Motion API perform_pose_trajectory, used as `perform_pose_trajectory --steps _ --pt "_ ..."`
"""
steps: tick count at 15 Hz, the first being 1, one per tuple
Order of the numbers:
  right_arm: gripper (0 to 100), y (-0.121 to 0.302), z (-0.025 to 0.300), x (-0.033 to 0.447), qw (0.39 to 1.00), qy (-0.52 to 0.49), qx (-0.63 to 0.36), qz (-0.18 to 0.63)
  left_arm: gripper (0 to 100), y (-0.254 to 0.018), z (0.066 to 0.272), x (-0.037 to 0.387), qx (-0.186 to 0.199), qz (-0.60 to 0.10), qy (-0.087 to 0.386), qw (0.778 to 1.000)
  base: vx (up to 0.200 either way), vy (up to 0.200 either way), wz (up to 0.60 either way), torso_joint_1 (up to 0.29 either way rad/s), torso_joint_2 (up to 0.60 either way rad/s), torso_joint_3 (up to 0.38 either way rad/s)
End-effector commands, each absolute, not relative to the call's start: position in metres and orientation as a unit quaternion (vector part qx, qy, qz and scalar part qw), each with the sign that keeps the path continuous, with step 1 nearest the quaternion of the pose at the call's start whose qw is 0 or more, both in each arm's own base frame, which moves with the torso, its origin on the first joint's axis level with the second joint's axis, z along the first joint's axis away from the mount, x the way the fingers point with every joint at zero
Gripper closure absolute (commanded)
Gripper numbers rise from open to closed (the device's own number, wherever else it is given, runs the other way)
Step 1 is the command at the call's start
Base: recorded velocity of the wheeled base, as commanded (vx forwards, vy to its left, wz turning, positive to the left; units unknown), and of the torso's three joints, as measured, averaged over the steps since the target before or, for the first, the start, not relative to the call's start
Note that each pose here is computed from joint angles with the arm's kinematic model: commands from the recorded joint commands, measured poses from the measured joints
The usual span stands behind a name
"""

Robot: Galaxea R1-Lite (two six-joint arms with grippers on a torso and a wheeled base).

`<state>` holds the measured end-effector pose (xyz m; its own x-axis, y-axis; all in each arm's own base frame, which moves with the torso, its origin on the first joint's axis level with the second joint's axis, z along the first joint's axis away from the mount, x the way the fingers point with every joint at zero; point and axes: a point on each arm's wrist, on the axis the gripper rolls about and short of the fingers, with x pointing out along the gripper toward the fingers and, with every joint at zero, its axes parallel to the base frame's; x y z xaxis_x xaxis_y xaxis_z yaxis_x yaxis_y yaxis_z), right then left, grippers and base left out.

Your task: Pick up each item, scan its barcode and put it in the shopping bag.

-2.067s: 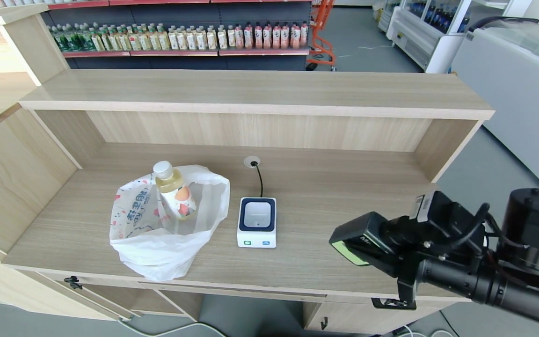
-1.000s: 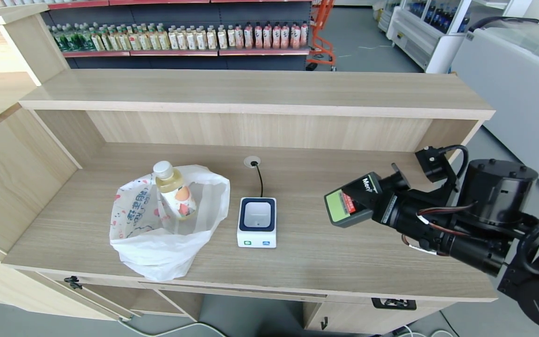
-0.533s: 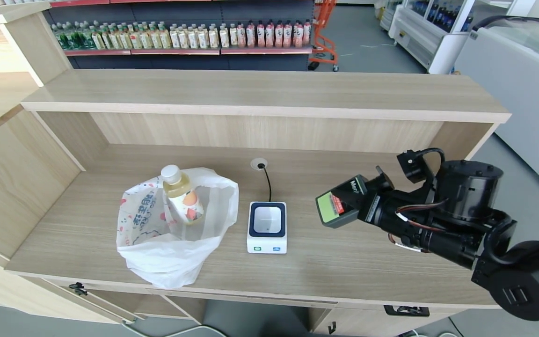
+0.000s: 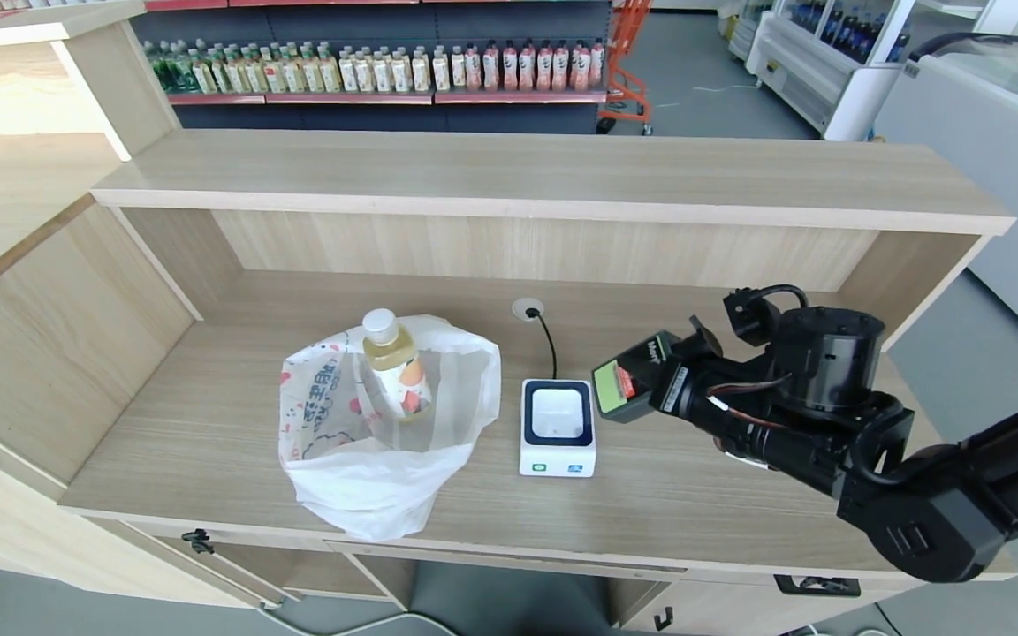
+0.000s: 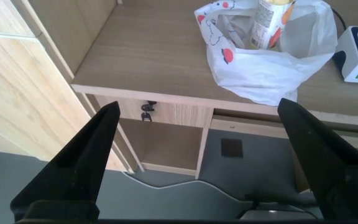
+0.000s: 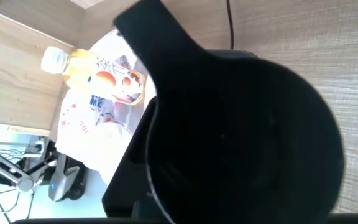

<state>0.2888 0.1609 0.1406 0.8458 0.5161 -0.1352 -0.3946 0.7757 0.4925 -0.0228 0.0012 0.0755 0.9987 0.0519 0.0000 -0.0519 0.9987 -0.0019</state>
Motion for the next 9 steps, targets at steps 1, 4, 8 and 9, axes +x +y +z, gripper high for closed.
perform_pose_trajectory --steps 1,4,8,9 --pt "100 0.168 0.131 0.3 0.933 0.14 0.225 0.243 0 0.001 0.076 -0.023 -0.001 0.026 -0.001 1.0 0.0 0.0 0.0 0.0 0.0 0.0" --pt "100 0.173 0.121 0.308 0.933 0.149 0.223 0.242 0 0.001 0.076 -0.023 -0.001 0.026 -0.001 1.0 0.0 0.0 0.0 0.0 0.0 0.0" --pt "100 0.176 0.111 0.313 0.932 0.152 0.223 0.243 0 0.001 0.075 -0.023 -0.001 0.026 0.0 1.0 0.0 0.0 0.0 0.0 0.0 0.0" --pt "100 0.177 0.11 0.313 0.931 0.152 0.223 0.245 0 0.001 0.076 -0.023 -0.001 0.026 -0.001 1.0 0.0 0.0 0.0 0.0 0.0 0.0"
